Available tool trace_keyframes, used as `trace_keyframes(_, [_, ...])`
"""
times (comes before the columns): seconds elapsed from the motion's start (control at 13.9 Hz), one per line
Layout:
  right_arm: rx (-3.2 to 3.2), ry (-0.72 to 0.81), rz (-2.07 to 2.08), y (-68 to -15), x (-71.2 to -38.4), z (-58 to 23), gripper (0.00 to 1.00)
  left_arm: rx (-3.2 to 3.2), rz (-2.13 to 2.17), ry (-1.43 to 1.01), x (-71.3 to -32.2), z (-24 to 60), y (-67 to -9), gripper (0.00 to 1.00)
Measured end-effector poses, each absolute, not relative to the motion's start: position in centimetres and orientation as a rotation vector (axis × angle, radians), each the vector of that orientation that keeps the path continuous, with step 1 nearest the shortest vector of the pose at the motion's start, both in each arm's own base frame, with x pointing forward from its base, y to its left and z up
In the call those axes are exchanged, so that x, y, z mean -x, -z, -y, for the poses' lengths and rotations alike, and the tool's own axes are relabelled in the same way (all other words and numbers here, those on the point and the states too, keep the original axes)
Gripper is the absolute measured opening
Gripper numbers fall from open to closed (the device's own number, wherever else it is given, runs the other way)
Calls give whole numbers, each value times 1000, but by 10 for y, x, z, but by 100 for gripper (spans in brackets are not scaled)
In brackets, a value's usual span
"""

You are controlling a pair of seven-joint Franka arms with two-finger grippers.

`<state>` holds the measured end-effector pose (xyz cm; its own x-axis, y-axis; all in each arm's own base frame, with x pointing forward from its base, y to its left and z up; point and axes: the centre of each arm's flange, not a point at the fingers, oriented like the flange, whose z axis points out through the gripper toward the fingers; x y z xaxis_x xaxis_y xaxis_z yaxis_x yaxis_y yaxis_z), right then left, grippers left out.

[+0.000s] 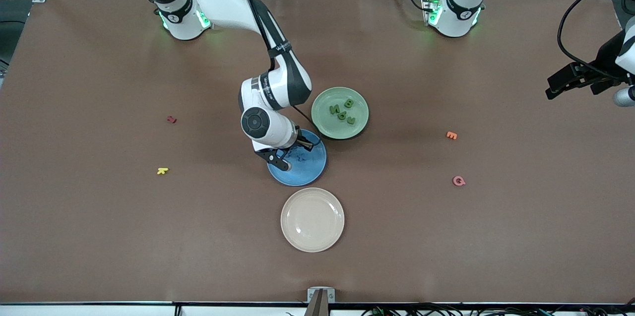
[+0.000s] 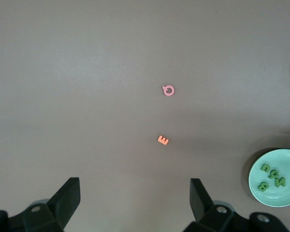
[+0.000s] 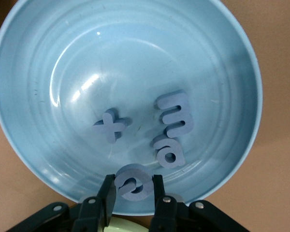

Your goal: Sort letters by color into matching plates

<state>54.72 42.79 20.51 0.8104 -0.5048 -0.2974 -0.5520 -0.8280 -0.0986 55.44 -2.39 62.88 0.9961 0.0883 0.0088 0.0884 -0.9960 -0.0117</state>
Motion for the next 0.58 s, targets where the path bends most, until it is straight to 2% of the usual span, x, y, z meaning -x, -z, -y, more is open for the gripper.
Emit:
trace_keyframes(0.14, [2814, -388, -835, -205, -548, -427, 36, 3125, 138, -11, -553, 24, -627, 100])
trace_keyframes(0.22, [2813, -388, -838, -205, -548, -427, 40, 3125, 138, -15, -552, 25, -627, 100])
trace_keyframes(0.58, [2849, -400, -810, -214, -552, -423, 95, 3125, 142, -18, -552, 26, -627, 100])
